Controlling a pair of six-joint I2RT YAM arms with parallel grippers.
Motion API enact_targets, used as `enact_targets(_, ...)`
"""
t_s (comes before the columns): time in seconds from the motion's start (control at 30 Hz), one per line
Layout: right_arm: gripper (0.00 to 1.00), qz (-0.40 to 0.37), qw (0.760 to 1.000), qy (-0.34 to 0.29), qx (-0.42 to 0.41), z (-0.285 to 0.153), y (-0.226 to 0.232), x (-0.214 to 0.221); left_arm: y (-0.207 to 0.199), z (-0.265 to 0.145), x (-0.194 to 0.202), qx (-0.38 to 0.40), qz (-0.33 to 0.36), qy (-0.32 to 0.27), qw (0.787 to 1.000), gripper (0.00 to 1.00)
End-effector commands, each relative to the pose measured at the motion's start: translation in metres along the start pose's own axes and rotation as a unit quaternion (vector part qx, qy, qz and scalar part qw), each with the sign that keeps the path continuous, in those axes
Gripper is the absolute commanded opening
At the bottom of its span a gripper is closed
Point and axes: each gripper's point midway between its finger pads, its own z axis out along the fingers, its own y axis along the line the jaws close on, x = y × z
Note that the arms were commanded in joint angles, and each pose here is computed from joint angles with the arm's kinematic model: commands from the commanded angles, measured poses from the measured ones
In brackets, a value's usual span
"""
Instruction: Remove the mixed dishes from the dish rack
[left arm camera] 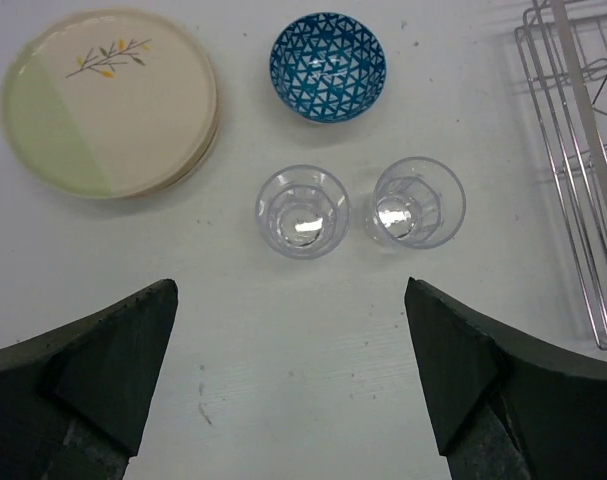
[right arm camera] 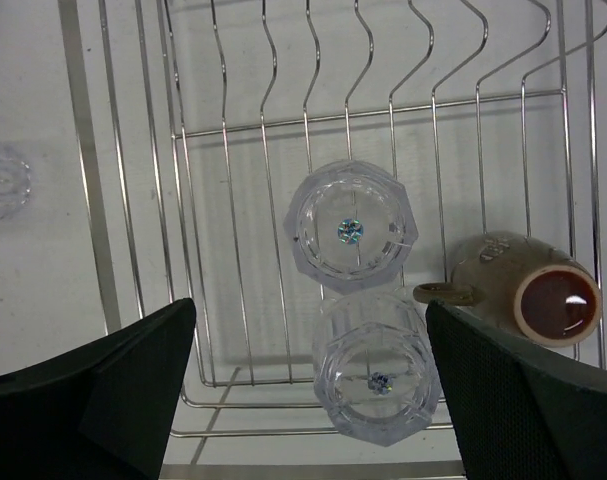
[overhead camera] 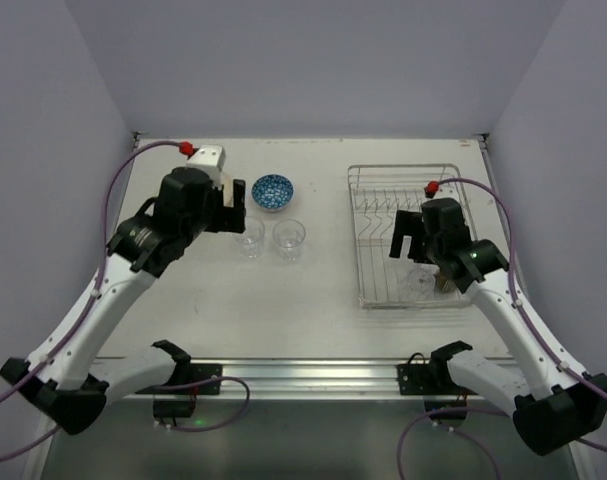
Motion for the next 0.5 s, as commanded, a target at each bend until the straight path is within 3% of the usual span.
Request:
enact_targets(0.0, 0.99, -0.05, 0.999, 0.017, 0.008, 0.006, -0.001, -0.01, 0.02, -0.005, 0.01, -0.024, 0.002, -0.051, 0.998, 1.0)
enact_targets(0.17, 0.99, -0.078, 0.994, 0.05, 0.052, 0.03, -0.02, -0.014, 0.035, 0.0, 0.039, -0.048, -0.008, -0.065, 0.997, 1.0)
enact_targets(0.23, 0.99, -0.079, 0.993, 0.074, 0.049, 0.043, -0.022, -0.011, 0.031, 0.009, 0.06, -0.034, -0.007, -0.048, 0.998, 1.0)
enact_targets(0.47, 0.98, -0.097, 0.987, 0.127, 0.024, 0.072, -0.014, 0.0, 0.016, 0.018, 0.073, 0.006, -0.01, -0.035, 0.999, 1.0)
